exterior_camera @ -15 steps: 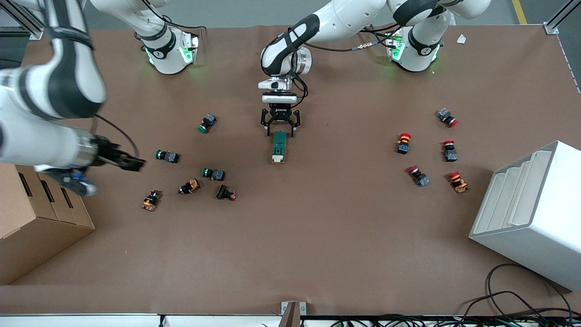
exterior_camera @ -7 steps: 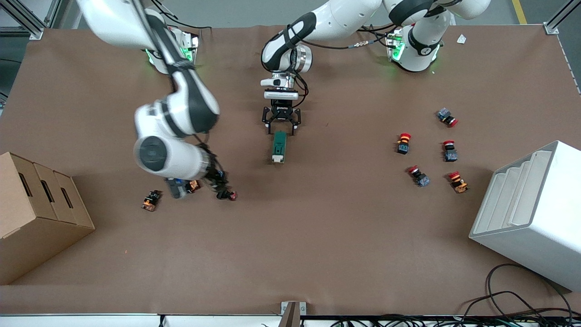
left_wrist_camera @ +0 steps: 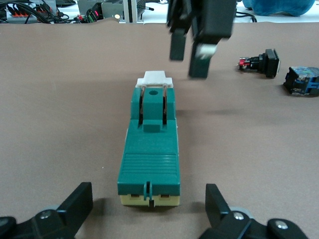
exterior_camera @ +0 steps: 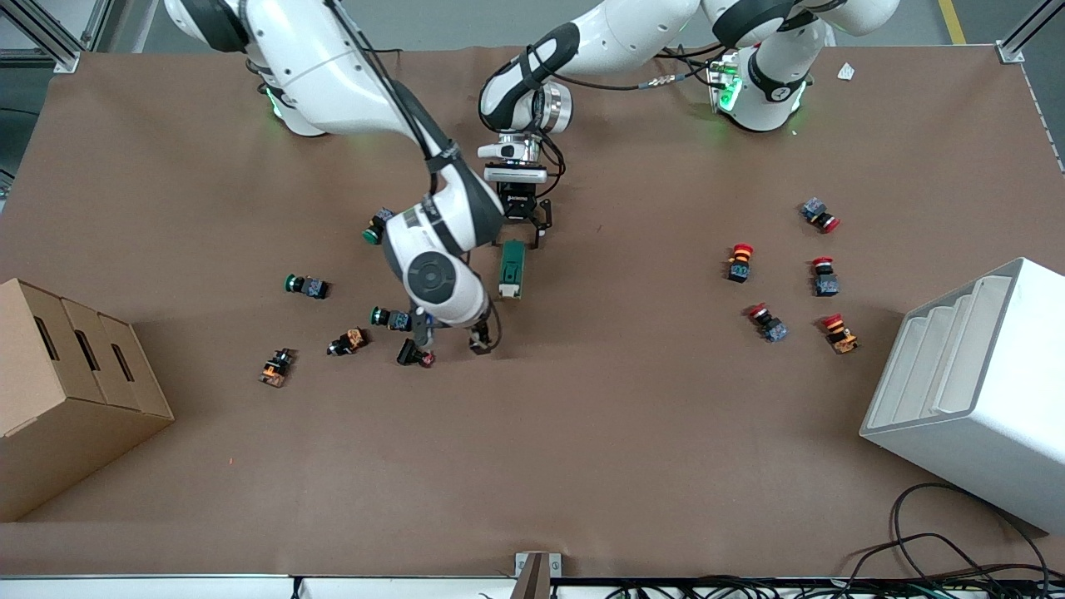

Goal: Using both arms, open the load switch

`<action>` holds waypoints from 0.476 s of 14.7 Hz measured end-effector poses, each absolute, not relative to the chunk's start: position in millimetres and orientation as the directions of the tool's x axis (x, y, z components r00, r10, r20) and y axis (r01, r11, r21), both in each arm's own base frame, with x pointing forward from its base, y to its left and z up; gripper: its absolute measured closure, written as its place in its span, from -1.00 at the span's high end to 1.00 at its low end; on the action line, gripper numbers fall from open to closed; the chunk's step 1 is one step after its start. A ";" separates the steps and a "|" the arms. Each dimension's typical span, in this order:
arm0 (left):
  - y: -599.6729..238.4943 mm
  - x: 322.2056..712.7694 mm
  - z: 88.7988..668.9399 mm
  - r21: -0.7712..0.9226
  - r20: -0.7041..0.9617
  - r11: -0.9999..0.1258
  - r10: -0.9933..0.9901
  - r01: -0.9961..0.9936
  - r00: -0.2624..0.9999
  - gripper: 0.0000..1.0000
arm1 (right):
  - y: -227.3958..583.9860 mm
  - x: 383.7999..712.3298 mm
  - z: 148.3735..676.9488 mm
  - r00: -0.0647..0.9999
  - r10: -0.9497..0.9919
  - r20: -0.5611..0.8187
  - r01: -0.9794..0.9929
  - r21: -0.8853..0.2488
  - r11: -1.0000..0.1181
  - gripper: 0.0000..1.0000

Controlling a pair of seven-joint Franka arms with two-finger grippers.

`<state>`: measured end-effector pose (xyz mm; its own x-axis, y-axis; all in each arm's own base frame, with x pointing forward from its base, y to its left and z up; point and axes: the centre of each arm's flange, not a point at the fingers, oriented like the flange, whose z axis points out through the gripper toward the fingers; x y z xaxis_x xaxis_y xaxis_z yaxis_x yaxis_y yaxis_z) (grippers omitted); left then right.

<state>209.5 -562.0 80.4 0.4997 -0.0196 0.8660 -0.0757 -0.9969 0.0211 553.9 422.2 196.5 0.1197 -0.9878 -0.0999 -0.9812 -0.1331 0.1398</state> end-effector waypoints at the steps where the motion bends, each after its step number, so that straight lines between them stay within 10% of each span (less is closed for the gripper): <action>1: -562.0 209.6 80.4 0.021 0.866 -0.997 -0.020 -0.076 0.500 1.00 | 432.0 546.2 193.7 0.124 -0.987 -0.102 -0.979 0.150 -0.138 1.00; 7: -561.9 209.7 80.3 0.021 0.866 -0.997 -0.020 -0.075 0.500 1.00 | 450.7 516.3 192.3 0.157 -0.984 -0.083 -0.941 0.289 -0.174 1.00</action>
<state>209.7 -561.9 80.3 0.4996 -0.0196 0.8660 -0.0755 -0.9969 0.0210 516.3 450.7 192.3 0.1567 -0.9842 -0.0826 -0.9413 -0.1741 0.2892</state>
